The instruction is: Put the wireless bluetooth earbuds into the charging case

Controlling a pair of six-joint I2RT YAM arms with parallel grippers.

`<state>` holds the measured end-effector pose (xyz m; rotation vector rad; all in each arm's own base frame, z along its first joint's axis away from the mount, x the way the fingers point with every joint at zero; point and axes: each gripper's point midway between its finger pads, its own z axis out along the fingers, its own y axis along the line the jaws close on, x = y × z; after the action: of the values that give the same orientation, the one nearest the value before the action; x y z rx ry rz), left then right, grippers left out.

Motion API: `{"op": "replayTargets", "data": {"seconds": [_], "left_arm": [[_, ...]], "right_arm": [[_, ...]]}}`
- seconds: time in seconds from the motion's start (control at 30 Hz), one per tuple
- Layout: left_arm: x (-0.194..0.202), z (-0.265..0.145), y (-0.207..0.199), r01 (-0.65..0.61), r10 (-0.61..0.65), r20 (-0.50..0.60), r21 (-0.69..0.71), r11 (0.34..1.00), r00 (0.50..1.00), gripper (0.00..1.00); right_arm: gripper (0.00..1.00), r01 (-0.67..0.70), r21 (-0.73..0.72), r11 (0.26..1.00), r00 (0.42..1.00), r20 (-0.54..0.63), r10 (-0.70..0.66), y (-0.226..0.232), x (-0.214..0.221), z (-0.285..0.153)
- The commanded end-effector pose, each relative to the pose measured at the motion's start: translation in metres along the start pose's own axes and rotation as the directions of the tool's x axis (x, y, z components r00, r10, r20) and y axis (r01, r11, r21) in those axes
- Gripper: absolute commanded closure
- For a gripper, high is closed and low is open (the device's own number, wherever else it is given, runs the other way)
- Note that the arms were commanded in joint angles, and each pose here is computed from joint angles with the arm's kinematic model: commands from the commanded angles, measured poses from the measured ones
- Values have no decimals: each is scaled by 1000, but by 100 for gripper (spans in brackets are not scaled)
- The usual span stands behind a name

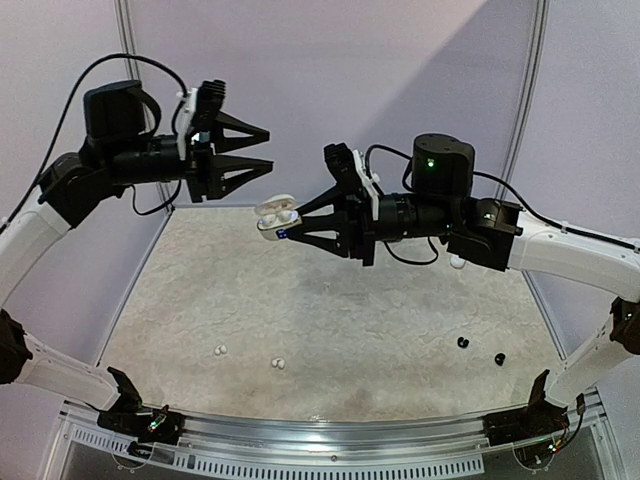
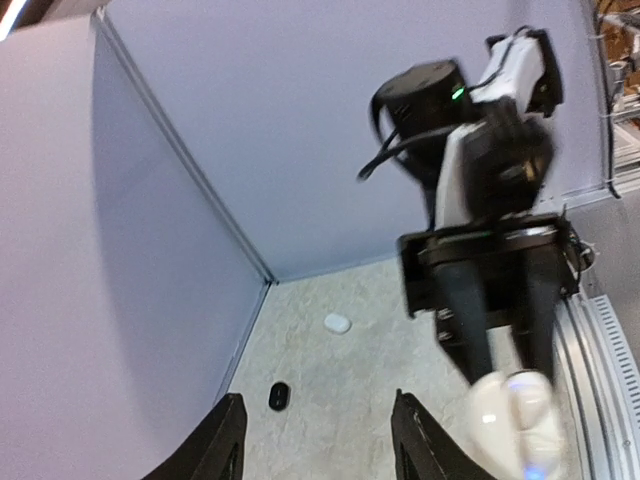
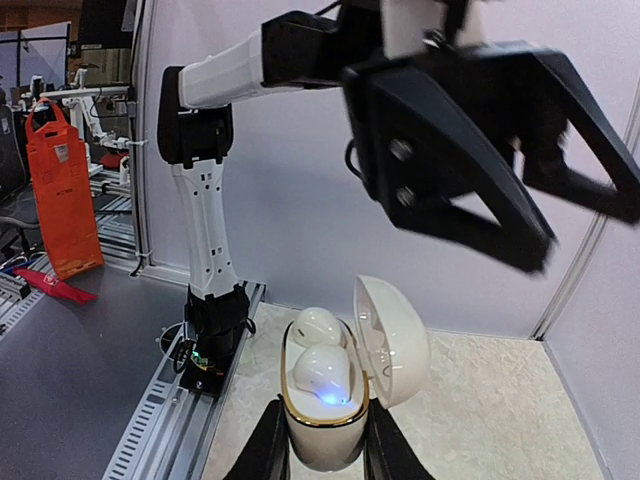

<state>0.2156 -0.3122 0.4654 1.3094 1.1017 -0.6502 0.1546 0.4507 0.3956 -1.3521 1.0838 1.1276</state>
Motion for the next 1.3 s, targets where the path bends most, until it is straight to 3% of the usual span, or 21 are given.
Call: {"op": "replayTargets", "data": {"seconds": [0.0,0.13,0.5,0.6,0.7,0.8,0.9,0.97,1.13,1.17,1.27], "left_arm": [[39,18,12,90,-96,-114,-55,994,989,49],[44,24,-8,80,-77,-124,24,996,989,51],[30,8,-60,-107,120,-75,166,980,990,53],[20,4,-52,-123,130,-58,110,986,990,53],[-7,-4,-25,-144,144,3,-45,989,990,50],[-25,-16,11,-149,159,20,-247,957,987,45],[-4,-24,37,-138,110,-94,-392,910,990,36],[28,-31,48,-101,6,-204,-458,883,979,27],[110,-50,44,25,-293,-370,-584,811,882,3],[123,-53,41,50,-340,-380,-601,798,860,1],[160,-63,27,142,-470,-376,-641,754,799,1]], "right_arm": [[100,41,-14,999,999,12,-41,5,-11,7],[100,40,13,999,999,12,-40,0,-10,9],[100,-45,246,968,997,-48,59,-43,1,8],[100,-63,299,952,995,-57,84,-54,3,1],[100,-97,375,922,989,-67,131,-74,14,-8],[100,-234,507,830,951,-58,304,-110,46,-30],[100,-356,657,665,878,-9,479,-146,85,-63],[100,-423,744,516,791,26,611,-165,122,-88],[97,-602,784,148,470,198,860,-176,223,-128],[96,-630,774,67,387,238,891,-171,248,-132],[96,-667,743,-60,245,295,924,-165,293,-138]]}}
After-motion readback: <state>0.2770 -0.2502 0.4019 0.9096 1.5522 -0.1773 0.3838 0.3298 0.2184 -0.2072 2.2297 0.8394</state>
